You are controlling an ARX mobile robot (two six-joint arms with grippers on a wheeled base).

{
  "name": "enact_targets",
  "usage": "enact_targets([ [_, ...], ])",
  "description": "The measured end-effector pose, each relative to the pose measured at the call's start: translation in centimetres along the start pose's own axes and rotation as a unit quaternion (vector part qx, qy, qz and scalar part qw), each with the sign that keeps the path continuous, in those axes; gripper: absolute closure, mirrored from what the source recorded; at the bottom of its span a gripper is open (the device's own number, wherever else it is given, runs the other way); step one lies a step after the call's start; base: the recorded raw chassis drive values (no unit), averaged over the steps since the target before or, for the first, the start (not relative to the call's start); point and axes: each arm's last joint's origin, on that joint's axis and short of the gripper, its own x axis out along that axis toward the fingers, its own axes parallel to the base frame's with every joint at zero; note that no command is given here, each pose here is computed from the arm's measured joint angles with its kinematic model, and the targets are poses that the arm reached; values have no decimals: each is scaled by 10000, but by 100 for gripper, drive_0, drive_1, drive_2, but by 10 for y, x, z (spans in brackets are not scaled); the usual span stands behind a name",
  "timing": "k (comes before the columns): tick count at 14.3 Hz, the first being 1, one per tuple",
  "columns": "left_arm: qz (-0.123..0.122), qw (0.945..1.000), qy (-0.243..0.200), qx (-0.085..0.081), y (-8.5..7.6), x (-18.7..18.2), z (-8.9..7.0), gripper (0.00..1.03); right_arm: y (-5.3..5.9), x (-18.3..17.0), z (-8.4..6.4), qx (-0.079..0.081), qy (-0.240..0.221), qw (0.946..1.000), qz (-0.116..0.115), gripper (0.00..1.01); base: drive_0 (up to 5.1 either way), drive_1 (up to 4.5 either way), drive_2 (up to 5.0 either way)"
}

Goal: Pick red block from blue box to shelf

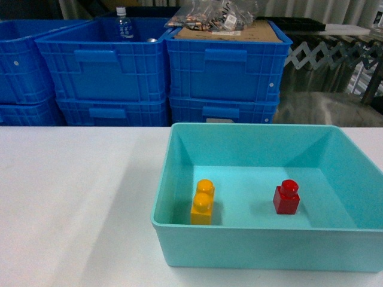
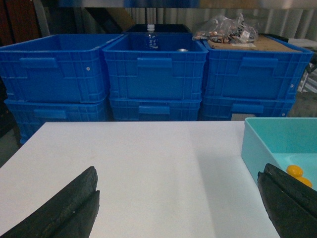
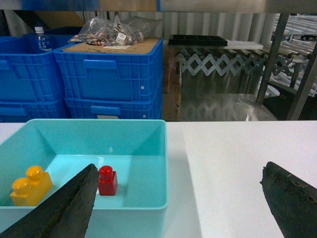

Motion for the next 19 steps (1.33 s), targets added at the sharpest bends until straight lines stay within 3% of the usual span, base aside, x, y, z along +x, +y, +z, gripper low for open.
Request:
enact_targets([
  [19, 0, 10000, 0, -2, 0, 0, 0, 5, 0, 0, 0, 0, 0, 10000, 2, 3, 0, 0, 0],
])
